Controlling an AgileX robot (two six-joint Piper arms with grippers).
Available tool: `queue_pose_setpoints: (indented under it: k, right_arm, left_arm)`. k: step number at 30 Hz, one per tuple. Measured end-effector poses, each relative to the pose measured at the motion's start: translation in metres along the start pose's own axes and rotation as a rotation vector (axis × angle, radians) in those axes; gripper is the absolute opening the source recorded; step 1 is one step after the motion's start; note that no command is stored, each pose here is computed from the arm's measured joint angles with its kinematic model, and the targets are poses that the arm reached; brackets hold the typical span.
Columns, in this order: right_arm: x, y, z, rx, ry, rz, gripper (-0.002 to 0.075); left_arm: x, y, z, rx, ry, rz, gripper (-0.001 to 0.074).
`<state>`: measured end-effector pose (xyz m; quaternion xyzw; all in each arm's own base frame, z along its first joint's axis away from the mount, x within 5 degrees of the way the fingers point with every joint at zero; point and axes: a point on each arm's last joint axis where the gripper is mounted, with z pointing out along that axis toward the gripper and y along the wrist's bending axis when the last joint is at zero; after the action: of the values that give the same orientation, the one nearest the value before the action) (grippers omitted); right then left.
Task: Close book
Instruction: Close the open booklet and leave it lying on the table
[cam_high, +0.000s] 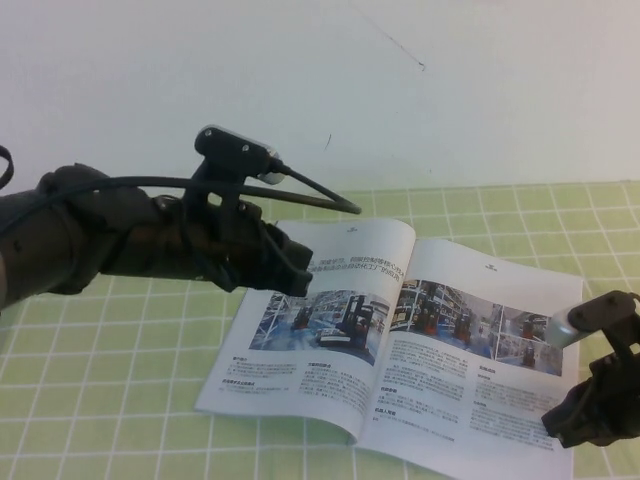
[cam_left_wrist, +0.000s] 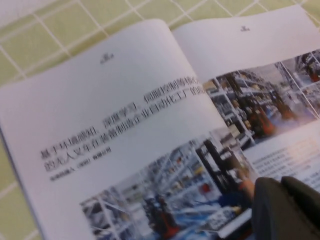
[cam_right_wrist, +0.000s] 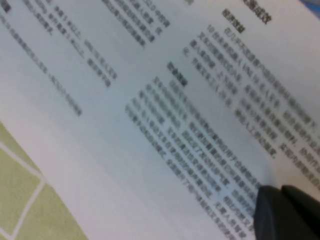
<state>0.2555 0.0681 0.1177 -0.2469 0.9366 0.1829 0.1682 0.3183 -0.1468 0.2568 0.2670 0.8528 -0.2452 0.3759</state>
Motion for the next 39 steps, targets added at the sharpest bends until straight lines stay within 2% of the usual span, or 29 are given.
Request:
queue_pose_setpoints:
  k: [5,9,13,16,19,23,28,33,36,39]
  right_arm:
    - [-0.001,-0.002,0.006,-0.015,0.013,0.011,-0.0003]
    - [0.0,-0.002,0.009,-0.026,0.024,0.016,-0.0003]
    - [-0.002,-0.002,0.01,-0.033,0.025,0.015,-0.0003]
    - [-0.002,-0.002,0.01,-0.035,0.026,0.016,-0.0003]
    - [-0.002,-0.002,0.01,-0.035,0.026,0.017,-0.0003]
    - [-0.002,-0.002,0.01,-0.036,0.026,0.017,-0.0003]
    - [-0.002,-0.002,0.01,-0.037,0.025,0.021,-0.0003]
    - [-0.002,-0.002,0.011,-0.041,0.028,0.022,-0.0003]
    - [-0.002,-0.002,0.011,-0.042,0.027,0.024,-0.0003]
    - [-0.002,-0.002,0.011,-0.043,0.027,0.024,-0.0003]
  left_arm:
    - [-0.006,0.017,0.006,-0.152,-0.02,0.105,-0.0004]
    - [-0.002,0.029,0.013,-0.233,0.011,0.111,-0.0004]
    - [0.011,0.038,0.024,-0.275,0.09,0.041,-0.0004]
    - [0.021,0.045,0.035,-0.291,0.223,-0.03,-0.0004]
    - [0.024,0.057,0.043,-0.367,0.364,-0.088,-0.0004]
    - [0.015,0.072,0.053,-0.461,0.422,-0.138,-0.0004]
    - [0.011,0.084,0.074,-0.484,0.429,-0.141,-0.0004]
    - [0.025,0.094,0.098,-0.481,0.482,-0.156,-0.0004]
    - [0.027,0.094,0.102,-0.472,0.483,-0.201,-0.0004]
    - [0.025,0.085,0.106,-0.433,0.471,-0.257,-0.0004]
